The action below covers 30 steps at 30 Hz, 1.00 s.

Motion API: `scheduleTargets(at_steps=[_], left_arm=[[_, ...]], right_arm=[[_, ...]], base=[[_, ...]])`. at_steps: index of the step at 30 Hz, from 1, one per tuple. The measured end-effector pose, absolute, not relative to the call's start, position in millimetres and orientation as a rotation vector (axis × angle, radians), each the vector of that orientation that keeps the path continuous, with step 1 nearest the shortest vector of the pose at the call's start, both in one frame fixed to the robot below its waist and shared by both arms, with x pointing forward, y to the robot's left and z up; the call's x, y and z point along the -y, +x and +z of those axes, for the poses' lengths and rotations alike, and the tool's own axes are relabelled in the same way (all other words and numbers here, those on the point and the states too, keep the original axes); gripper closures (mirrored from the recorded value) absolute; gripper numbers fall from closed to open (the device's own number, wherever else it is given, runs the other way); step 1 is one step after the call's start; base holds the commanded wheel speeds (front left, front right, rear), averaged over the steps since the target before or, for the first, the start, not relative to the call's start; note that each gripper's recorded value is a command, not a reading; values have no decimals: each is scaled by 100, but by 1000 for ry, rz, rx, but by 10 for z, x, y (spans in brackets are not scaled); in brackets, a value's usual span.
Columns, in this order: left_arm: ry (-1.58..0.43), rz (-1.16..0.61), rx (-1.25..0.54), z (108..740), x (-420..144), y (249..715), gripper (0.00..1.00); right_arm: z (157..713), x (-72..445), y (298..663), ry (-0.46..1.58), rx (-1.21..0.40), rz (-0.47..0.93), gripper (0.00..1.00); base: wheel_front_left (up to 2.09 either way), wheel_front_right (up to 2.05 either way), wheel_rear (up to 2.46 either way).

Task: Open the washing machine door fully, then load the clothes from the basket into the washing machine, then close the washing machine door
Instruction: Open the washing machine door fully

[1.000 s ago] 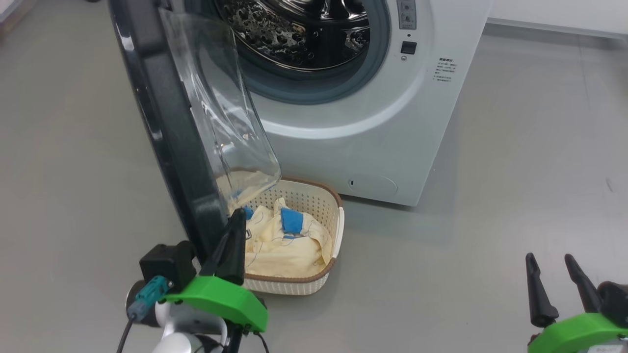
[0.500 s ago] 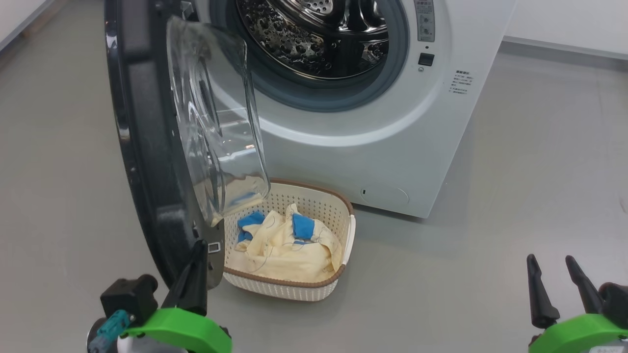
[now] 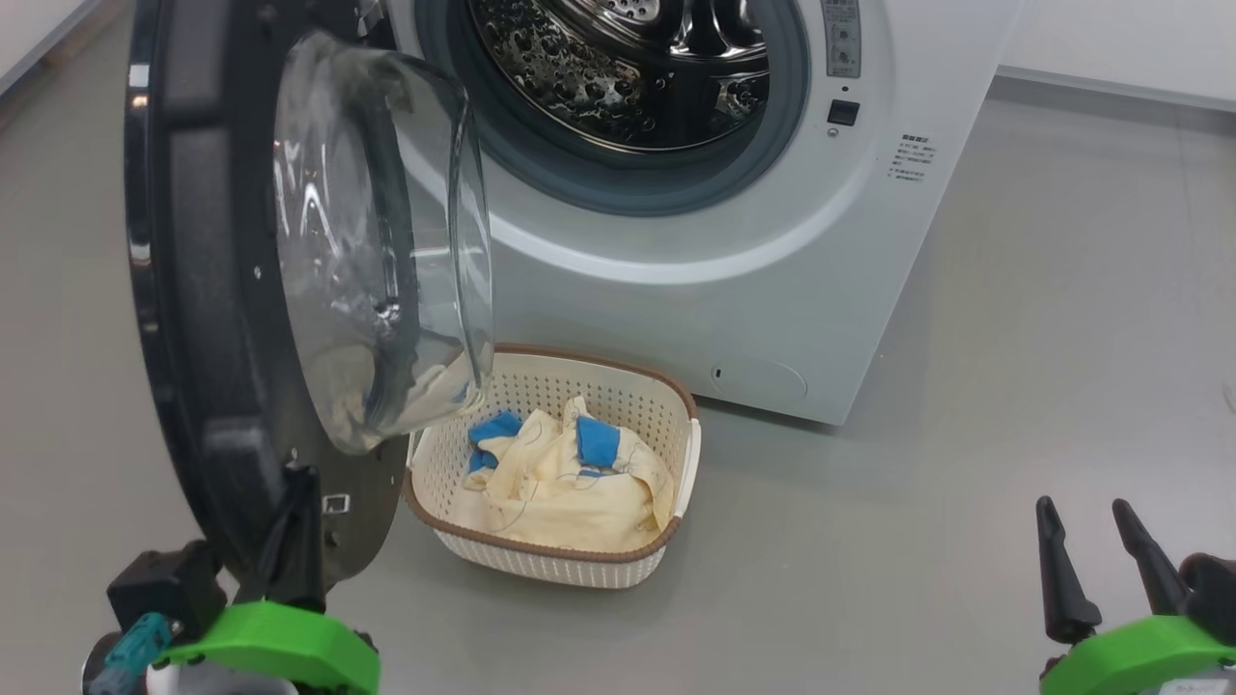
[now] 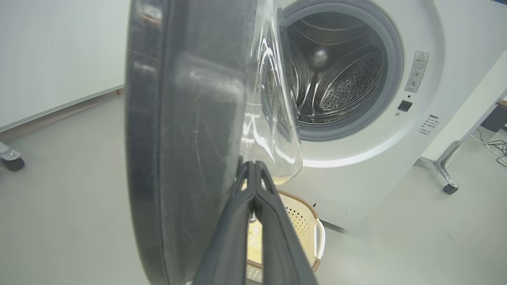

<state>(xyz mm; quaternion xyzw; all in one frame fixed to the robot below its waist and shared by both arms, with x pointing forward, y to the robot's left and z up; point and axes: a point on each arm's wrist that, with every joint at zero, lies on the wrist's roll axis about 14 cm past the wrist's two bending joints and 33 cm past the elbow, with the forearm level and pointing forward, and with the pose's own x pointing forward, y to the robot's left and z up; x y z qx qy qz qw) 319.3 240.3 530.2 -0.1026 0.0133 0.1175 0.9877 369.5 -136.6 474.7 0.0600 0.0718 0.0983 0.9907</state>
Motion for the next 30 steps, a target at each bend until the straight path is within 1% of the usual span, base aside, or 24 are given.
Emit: scheduleTargets(at_steps=[10,23,30], left_arm=[[-168,291,8,5370,-2657,3244,100],[-144,453,9,5332,-3300,3207,100],[-133,543,-30,5221,-3646,3180,100]], right_arm=[[4705,1385,3700,127,-157,190,0],[4658,1376,3727,133,-170,191,0],[4643,1378,3740,135,-174,190,0]], base=[[0,0,0],[0,0,0],[0,0,0]])
